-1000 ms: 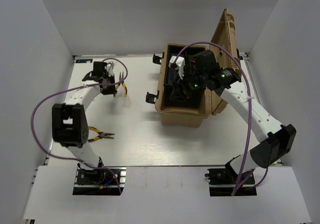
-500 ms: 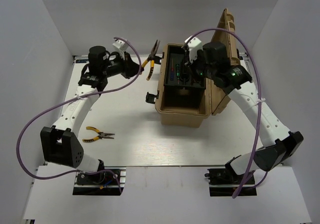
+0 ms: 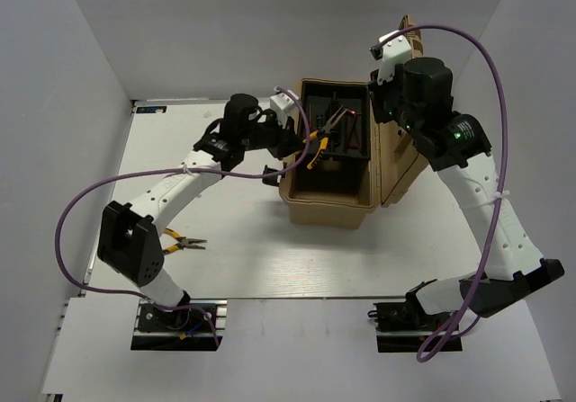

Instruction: Sort the tools into containers

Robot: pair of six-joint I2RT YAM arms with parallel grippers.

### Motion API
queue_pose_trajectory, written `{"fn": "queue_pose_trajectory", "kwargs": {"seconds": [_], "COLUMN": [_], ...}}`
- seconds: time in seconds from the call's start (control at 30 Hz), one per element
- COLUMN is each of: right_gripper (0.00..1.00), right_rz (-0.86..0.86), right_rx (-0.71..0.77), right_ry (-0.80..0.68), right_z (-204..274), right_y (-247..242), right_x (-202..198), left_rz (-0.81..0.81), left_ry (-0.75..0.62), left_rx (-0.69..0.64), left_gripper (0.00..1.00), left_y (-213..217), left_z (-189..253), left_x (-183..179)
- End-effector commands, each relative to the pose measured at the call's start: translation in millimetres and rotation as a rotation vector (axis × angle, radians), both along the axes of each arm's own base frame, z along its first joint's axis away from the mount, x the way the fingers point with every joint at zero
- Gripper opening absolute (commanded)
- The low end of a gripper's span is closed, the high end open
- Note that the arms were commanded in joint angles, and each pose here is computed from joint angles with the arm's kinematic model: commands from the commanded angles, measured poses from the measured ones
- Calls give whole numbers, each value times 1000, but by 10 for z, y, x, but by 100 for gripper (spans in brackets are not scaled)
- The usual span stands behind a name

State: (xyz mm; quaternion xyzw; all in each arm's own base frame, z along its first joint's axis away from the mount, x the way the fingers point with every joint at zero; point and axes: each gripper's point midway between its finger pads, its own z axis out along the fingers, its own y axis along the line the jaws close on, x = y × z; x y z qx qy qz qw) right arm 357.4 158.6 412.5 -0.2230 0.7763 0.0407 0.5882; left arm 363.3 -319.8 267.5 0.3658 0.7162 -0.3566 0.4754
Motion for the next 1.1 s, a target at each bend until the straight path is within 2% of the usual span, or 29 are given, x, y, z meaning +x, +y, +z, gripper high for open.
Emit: {"fn": "queue_pose_trajectory", "kwargs": {"seconds": [0.0, 0.23, 0.6, 0.67, 0.7, 0.83, 0.93, 1.07], "right_gripper": [0, 0, 0, 0, 0, 0, 0, 0], "right_rz": [-46, -47, -18, -11, 4, 22, 41, 55], "right_rx": [47, 72, 103, 108, 113, 116, 119, 123], "right_ry": [-78, -63, -49, -42, -39, -17, -13, 0], "right_z": [310, 304, 313, 300, 300, 230, 215, 175], "right_y": [-133, -184, -187, -175, -144, -115, -71, -53], "right_x": [-15, -1, -57, -58, -65, -59, -68, -74], "left_rz": [97, 211, 193, 196, 200, 204, 220, 283], "left_ry": [-182, -289, -349, -340, -330, -341, -358, -389], "left_rx": [55, 199, 348, 388, 406, 431, 421, 385], "left_gripper": [0, 0, 0, 9, 21, 50, 60, 59], "left_y": [25, -17, -280, -270, -240, -257, -263, -178], "left_z": [365, 262, -25, -151, -212, -256, -152, 137], "left_x": [132, 196, 120, 113, 106, 63, 56, 78]}}
